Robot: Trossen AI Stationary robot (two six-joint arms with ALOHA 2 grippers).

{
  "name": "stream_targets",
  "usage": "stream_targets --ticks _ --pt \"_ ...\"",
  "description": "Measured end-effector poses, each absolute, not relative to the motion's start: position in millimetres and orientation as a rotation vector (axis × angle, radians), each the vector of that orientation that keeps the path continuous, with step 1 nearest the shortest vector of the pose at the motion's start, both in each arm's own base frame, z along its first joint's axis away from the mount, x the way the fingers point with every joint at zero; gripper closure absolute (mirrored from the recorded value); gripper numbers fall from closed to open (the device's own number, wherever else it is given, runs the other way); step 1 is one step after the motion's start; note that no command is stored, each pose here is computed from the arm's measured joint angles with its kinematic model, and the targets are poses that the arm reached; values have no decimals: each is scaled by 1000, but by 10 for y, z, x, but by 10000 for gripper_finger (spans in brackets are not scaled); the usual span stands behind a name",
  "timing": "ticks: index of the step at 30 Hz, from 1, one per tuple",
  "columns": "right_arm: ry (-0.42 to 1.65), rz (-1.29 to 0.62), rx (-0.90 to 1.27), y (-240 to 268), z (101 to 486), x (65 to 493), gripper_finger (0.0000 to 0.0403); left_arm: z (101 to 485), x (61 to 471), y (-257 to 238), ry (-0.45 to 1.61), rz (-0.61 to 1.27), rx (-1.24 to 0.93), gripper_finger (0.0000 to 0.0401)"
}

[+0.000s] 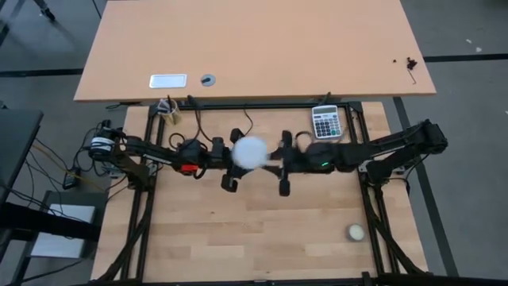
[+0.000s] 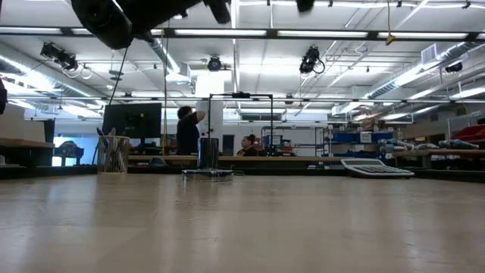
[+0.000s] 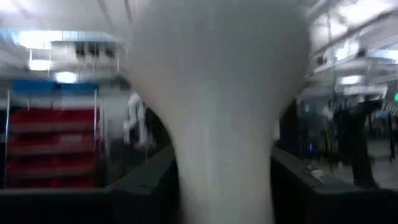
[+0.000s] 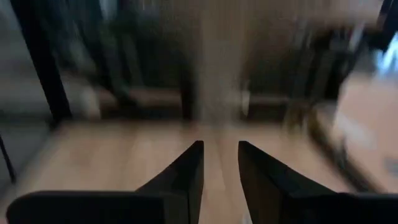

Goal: Screw lightbulb
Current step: Insert the white lightbulb into the silver lamp

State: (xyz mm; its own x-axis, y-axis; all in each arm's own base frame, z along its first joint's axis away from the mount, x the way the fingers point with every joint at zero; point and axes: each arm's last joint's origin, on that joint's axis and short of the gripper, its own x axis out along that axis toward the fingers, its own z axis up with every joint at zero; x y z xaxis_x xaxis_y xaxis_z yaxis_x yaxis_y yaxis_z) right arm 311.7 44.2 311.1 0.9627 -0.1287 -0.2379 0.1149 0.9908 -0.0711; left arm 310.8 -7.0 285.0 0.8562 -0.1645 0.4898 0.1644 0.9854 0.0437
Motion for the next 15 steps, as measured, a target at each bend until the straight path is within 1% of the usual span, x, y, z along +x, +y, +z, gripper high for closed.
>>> stream_targets --ticks 2,4,7,9,12,15 --pt "274 -127 -59 436 3005 3134 296 2893 3086 -78 -548 -188 -10 199" --pt "219 -136 -42 421 3056 3148 296 2870 3104 -80 -526 -191 -15 197" --pt "255 -137 -38 436 2911 3241 296 2835 3118 -69 -502 -164 -3 199" --pt "281 -135 -58 440 2828 3266 296 2841 3115 -64 -506 -152 1 205" --pt "206 -135 -45 436 2977 3243 296 2835 3118 -63 -501 -152 1 224" --pt "233 -135 -50 430 2980 3199 296 2841 3115 -53 -508 -146 3 240"
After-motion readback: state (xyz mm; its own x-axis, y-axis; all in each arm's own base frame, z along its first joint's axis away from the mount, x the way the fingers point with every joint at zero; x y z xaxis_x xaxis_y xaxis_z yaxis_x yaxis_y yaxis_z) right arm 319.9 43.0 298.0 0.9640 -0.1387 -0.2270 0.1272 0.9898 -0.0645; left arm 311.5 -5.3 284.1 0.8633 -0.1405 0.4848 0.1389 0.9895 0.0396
